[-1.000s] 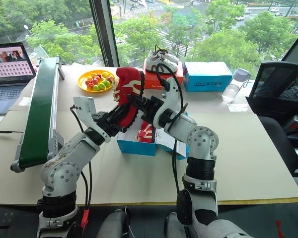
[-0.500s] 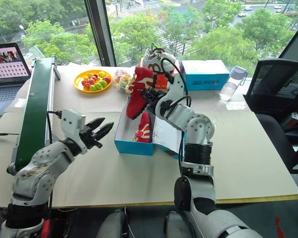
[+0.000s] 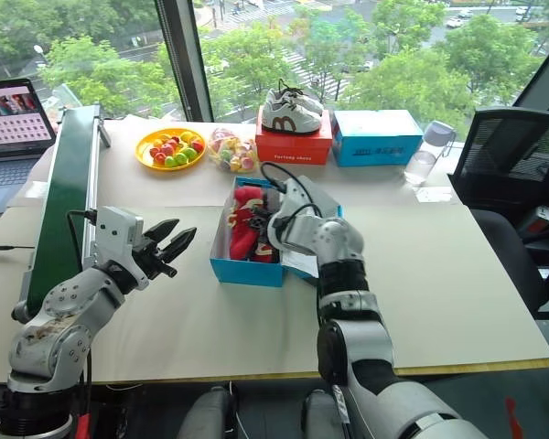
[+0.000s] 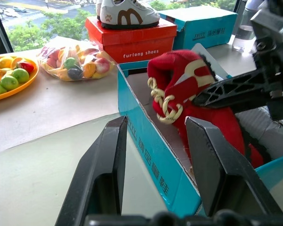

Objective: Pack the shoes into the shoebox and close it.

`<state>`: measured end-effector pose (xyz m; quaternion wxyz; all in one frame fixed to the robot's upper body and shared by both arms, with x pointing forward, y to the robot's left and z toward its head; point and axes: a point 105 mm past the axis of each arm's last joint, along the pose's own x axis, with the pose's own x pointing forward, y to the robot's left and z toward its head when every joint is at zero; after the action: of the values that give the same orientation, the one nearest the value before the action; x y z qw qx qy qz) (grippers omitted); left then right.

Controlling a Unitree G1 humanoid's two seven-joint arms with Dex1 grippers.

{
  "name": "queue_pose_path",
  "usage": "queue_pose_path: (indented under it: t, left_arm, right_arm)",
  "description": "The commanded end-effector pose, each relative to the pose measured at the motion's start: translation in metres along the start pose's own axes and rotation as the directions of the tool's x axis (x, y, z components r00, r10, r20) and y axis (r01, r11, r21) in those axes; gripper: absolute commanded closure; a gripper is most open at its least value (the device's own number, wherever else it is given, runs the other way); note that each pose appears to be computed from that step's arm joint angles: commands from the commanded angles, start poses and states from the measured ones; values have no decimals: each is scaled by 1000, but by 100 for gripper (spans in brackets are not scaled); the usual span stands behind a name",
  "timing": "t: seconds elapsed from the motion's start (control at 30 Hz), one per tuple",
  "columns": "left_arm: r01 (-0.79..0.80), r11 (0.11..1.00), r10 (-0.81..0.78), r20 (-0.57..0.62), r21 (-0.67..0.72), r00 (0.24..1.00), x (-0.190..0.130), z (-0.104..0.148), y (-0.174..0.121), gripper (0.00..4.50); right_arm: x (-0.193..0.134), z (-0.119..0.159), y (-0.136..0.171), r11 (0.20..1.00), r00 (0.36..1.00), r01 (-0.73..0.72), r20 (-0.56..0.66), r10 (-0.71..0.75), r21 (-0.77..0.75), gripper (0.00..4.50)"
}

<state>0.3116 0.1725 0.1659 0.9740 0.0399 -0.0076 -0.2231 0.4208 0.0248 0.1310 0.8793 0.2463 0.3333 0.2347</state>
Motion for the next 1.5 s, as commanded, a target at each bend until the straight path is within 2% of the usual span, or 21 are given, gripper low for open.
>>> queue_pose_path:
  t: [0.03, 0.27, 0.33, 0.5, 0.6, 0.7, 0.77, 0.93, 1.2, 1.3, 1.33, 1.37, 1.43, 1.5]
  left_arm:
    - [13, 999, -15, 54, 40, 998, 0, 16, -6, 242]
    - [22, 999, -24, 62, 39, 998, 1, 19, -11, 242]
    - [21, 999, -23, 62, 39, 998, 1, 19, -11, 235]
    - [23, 999, -25, 61, 40, 998, 1, 19, -11, 235]
    - [25, 999, -28, 63, 38, 998, 1, 19, -11, 235]
    - [38, 999, -40, 58, 38, 997, 3, 19, -12, 235]
    - [46, 998, -48, 58, 36, 997, 5, 19, -12, 235]
    - [55, 998, -57, 58, 33, 997, 8, 19, -12, 235]
    - [53, 998, -56, 62, 40, 996, 9, 21, -9, 235]
    - [52, 998, -54, 61, 37, 997, 7, 20, -9, 235]
    - [52, 998, -54, 60, 36, 997, 7, 20, -10, 235]
    - [52, 998, -54, 55, 35, 997, 7, 18, -10, 235]
    - [55, 998, -56, 53, 30, 997, 6, 17, -11, 235]
    - [53, 998, -54, 53, 30, 997, 6, 17, -11, 235]
  right_arm:
    - [11, -4, -16, 997, 999, 52, 14, -51, -48, 395]
    - [11, -1, -28, 993, 995, 95, 14, -94, -76, 395]
    - [9, 6, -25, 995, 997, 78, 31, -76, -60, 303]
    - [-3, 36, -13, 994, 995, 45, 99, -35, -103, 150]
    - [-12, 54, -2, 995, 991, 0, 135, 14, -102, 150]
    - [-36, 88, 17, 988, 973, -71, 209, 99, -140, 150]
    - [-45, 97, 22, 982, 964, -80, 238, 119, -169, 150]
    - [-53, 100, 27, 977, 954, -95, 261, 144, -191, 150]
    - [-48, 93, 23, 968, 954, -70, 268, 135, -239, 150]
    - [-48, 97, 33, 958, 929, -114, 313, 196, -264, 150]
    - [-48, 99, 36, 953, 920, -124, 328, 215, -277, 201]
    - [-49, 103, 41, 943, 904, -127, 354, 238, -309, 218]
    - [-49, 112, 51, 925, 869, -133, 408, 281, -355, 296]
    - [-44, 113, 50, 917, 866, -111, 416, 279, -384, 355]
